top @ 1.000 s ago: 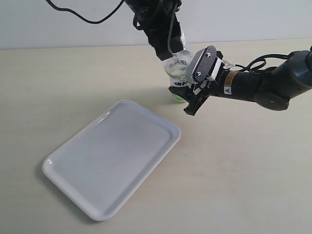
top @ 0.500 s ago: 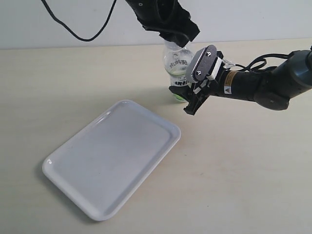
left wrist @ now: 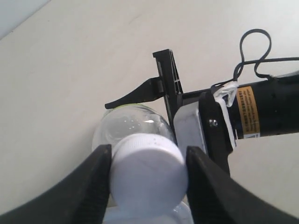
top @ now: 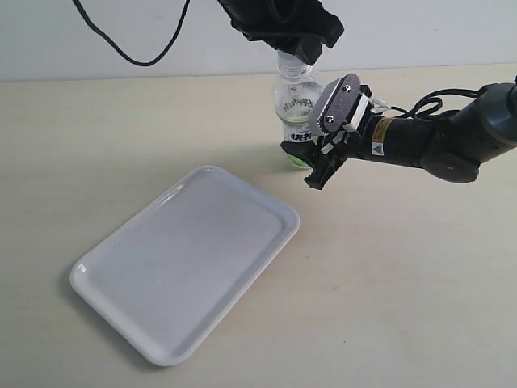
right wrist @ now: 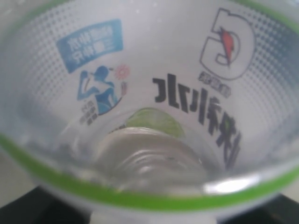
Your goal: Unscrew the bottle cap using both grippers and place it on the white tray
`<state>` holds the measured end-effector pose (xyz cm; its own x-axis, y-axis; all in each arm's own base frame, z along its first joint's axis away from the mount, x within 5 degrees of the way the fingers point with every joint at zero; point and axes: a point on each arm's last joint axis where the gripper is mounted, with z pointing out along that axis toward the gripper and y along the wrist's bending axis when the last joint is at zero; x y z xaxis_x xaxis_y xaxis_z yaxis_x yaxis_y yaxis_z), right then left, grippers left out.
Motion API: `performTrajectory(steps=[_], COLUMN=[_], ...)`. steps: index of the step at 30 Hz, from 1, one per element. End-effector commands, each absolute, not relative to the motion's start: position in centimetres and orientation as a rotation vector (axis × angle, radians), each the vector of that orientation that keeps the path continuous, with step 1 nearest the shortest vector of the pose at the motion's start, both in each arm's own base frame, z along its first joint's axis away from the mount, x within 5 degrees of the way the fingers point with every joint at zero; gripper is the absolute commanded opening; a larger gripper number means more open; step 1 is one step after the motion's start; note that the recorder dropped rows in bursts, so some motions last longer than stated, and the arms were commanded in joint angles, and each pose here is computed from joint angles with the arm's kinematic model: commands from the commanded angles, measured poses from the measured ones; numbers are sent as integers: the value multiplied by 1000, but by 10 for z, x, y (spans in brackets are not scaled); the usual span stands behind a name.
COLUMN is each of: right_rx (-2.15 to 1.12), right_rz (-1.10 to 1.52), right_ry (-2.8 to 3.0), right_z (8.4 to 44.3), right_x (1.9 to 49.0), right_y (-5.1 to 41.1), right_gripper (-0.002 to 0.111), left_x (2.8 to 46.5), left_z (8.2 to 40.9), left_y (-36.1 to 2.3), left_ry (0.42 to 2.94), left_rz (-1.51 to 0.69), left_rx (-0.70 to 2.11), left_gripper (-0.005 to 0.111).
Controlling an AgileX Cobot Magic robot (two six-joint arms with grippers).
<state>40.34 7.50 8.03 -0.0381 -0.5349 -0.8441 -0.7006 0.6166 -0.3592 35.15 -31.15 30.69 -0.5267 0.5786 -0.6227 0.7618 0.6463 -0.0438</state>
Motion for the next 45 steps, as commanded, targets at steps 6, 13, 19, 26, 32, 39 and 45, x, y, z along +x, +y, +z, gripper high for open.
performTrajectory(steps=[6,13,19,26,32,39,45], right_rx=[-1024,-977,-773,-560,-557,-531,-531], right_rz=[157,185,204,296,296,310,310], right_ry=[1758,1785,1856,2017,2023,2033,2033], right_z=[76,76,82,98,98,98,98], right_x=[403,404,409,420,421,421,421], right_y=[71,71,65,61,61,61,61], right_gripper=[0,0,0,0,0,0,0], left_x=[352,337,328,330,336,337,331], left_z=[341,380,373,360,329,268,207], left_y=[-305,-290,-279,-276,-264,-250,-243], left_ry=[2174,2081,2121,2120,2219,2319,2275], left_rz=[-355,-255,-151,-112,-96,-227,-199], left_rx=[1042,1198,1372,1457,1502,1546,1555], left_gripper=[0,0,0,0,0,0,0])
